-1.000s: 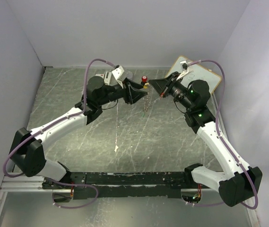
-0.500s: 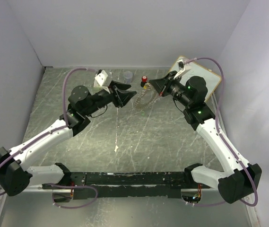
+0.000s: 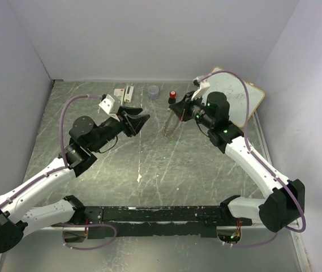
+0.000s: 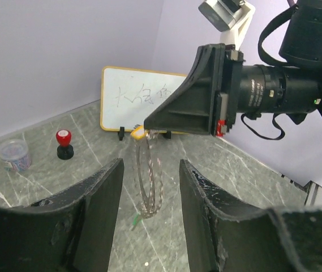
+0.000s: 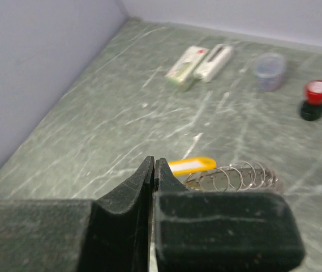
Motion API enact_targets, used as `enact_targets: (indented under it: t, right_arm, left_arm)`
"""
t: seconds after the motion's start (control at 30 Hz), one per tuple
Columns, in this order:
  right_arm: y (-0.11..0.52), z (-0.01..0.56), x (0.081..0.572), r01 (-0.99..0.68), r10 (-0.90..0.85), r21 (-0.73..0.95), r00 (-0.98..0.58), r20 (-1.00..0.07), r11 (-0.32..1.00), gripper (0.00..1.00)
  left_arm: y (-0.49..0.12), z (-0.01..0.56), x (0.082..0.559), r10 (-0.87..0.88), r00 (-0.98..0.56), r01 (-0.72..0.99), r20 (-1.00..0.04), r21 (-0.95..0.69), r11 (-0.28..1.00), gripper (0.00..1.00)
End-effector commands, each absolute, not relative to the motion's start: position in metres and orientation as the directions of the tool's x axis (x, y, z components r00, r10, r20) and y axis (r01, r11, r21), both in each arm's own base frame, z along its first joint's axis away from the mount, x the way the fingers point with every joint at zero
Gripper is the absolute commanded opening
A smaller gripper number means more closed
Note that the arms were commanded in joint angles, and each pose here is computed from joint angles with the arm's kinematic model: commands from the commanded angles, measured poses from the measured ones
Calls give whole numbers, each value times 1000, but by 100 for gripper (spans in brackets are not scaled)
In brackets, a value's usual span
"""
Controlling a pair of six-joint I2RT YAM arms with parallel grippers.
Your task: Put the keys on the keyring
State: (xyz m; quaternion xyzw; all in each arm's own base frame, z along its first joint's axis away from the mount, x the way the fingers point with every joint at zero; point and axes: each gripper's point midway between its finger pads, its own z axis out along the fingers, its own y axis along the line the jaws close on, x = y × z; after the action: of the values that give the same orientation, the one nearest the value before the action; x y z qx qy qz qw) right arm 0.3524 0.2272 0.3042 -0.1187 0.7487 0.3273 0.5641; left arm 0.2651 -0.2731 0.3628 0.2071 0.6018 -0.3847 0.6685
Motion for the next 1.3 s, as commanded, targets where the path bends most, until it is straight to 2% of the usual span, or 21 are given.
enact_targets:
  t: [0.0, 0.1, 0.13, 0.2, 0.57, 1.0, 1.27]
  right_arm:
    - [262, 342, 324, -750, 188, 270, -195, -963, 604, 0]
    - [210, 321, 364, -422, 230, 314, -239, -943, 851, 0]
    - [194, 316, 372, -319, 240, 311, -245, -940, 895, 0]
    - [183, 319, 373, -271, 258, 313, -219, -941, 910, 0]
    - [189, 337, 359, -332, 310, 361, -199, -930, 872, 0]
    - [199, 364, 336, -447, 347, 385, -167, -923, 807, 0]
    - [206, 375, 321, -519, 358, 390, -165, -919, 761, 0]
  left_arm:
    - [-272, 355, 264, -259, -41, 757, -965, -199, 622, 54]
    - [-277, 352, 261, -255, -59, 775, -965, -205, 598, 54]
    - [-278, 350, 260, -253, -66, 779, -965, -208, 592, 54]
    - [-282, 348, 259, -253, -76, 789, -964, -213, 576, 54]
    - [-302, 335, 256, -224, -129, 837, -966, -227, 499, 51]
    - [-346, 342, 259, -203, -106, 930, -973, -170, 325, 48]
    - [-358, 355, 266, -216, -67, 945, -974, -131, 299, 49]
